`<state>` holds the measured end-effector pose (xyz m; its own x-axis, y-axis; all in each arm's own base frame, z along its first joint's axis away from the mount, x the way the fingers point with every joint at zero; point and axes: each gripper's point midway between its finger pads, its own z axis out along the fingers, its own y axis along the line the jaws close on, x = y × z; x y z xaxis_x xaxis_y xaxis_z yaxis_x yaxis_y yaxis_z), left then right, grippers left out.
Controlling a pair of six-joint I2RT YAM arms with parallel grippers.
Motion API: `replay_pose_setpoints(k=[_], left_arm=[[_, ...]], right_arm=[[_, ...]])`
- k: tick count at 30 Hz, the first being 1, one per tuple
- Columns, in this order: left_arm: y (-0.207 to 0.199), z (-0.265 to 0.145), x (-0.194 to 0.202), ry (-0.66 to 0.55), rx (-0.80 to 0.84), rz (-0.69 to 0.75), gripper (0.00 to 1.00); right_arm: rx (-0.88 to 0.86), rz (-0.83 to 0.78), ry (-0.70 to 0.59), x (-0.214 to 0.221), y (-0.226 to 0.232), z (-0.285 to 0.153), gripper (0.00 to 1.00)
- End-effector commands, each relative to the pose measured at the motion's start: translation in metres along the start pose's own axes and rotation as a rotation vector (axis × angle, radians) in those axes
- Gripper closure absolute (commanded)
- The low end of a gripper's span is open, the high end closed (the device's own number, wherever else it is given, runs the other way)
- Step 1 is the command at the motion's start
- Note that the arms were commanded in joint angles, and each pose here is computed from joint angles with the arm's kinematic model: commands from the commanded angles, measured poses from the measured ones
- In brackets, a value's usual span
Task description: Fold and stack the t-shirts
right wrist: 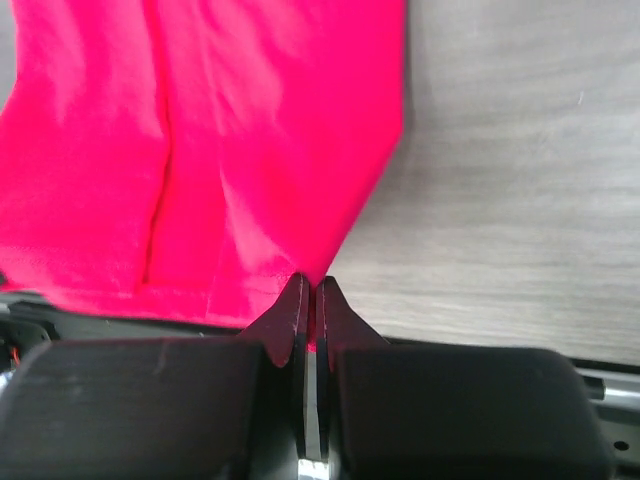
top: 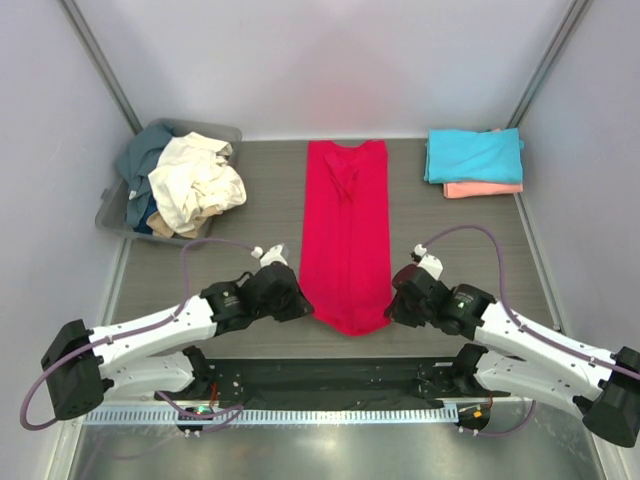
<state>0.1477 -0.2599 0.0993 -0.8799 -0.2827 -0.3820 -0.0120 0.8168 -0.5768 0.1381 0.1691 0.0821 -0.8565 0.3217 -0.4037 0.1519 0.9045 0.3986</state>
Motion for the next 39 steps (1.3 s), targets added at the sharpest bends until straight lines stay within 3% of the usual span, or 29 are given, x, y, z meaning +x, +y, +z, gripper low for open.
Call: replay_pose_setpoints(k=[1,16,39], left_arm=[[-0.006,-0.009,-0.022,-0.058,-0.047,0.081,1.0],[-0.014,-0.008,-0.087,-0.131,-0.096,0.134,1.0],[-0.028,0.071,-0.195,-0.056,-0.107,0.162,1.0]], right_arm=[[0.014,-0.049,-0.12,-0.033,0.014,-0.01,0.99],[0.105,-0.141,-0.283,-0.105,0.024,-0.015,0.99],[0.079,-0.195,-0.308,-0.215,0.041,0.037,0.99]])
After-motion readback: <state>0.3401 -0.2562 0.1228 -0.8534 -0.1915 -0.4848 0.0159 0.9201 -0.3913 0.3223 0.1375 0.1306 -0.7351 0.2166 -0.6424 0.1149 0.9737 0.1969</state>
